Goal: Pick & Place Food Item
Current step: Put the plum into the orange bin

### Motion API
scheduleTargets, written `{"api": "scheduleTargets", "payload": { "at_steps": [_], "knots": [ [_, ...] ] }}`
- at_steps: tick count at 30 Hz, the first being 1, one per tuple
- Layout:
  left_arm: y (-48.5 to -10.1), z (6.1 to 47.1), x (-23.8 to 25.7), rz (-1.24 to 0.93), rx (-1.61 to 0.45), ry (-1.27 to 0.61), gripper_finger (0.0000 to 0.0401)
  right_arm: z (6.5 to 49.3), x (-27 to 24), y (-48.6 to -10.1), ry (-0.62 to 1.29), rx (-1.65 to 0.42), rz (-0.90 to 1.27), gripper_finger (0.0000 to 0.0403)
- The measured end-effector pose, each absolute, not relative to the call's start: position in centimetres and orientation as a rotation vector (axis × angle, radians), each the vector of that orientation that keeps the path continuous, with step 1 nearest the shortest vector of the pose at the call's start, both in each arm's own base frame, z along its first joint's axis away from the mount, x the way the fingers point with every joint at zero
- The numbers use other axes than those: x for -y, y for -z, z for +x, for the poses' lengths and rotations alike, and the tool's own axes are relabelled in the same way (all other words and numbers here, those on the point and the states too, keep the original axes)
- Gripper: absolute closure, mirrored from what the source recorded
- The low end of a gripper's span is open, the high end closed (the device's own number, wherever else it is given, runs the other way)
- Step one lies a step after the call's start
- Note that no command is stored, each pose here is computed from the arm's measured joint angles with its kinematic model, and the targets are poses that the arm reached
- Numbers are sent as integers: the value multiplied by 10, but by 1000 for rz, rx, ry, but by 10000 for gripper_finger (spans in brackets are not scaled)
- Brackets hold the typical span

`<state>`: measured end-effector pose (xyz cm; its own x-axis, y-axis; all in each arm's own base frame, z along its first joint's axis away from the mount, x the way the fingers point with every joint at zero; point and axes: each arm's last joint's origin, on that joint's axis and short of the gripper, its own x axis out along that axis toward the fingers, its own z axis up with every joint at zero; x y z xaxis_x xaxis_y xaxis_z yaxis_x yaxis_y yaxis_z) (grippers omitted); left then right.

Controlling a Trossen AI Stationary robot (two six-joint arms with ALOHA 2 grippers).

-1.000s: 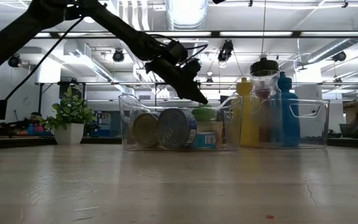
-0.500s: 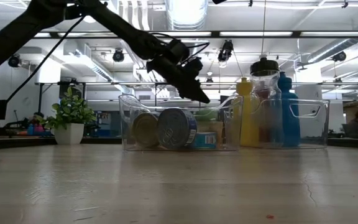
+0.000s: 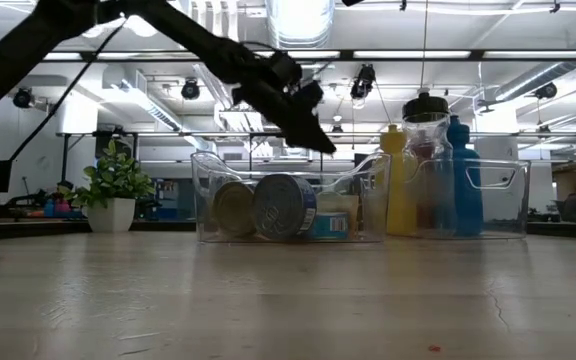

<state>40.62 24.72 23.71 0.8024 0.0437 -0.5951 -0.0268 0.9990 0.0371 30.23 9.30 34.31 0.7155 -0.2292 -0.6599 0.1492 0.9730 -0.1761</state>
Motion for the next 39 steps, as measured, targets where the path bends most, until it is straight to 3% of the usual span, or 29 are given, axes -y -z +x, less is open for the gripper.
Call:
{"api": "scheduleTargets", "payload": {
  "at_steps": [7, 19, 25, 39],
  "knots": [
    [-301, 374, -224, 26, -639, -41, 291, 302, -93, -343, 210, -748, -114, 321],
    [-377, 306, -115, 120, -919, -163, 396, 301, -92, -344, 210, -745, -113, 326],
    [-377, 272, -49, 120, -996, -224, 396, 301, -92, -344, 210, -745, -113, 335],
    [-324, 193, 76, -91, -1080, -64, 399, 301, -93, -345, 185, -750, -106, 326]
  ]
}}
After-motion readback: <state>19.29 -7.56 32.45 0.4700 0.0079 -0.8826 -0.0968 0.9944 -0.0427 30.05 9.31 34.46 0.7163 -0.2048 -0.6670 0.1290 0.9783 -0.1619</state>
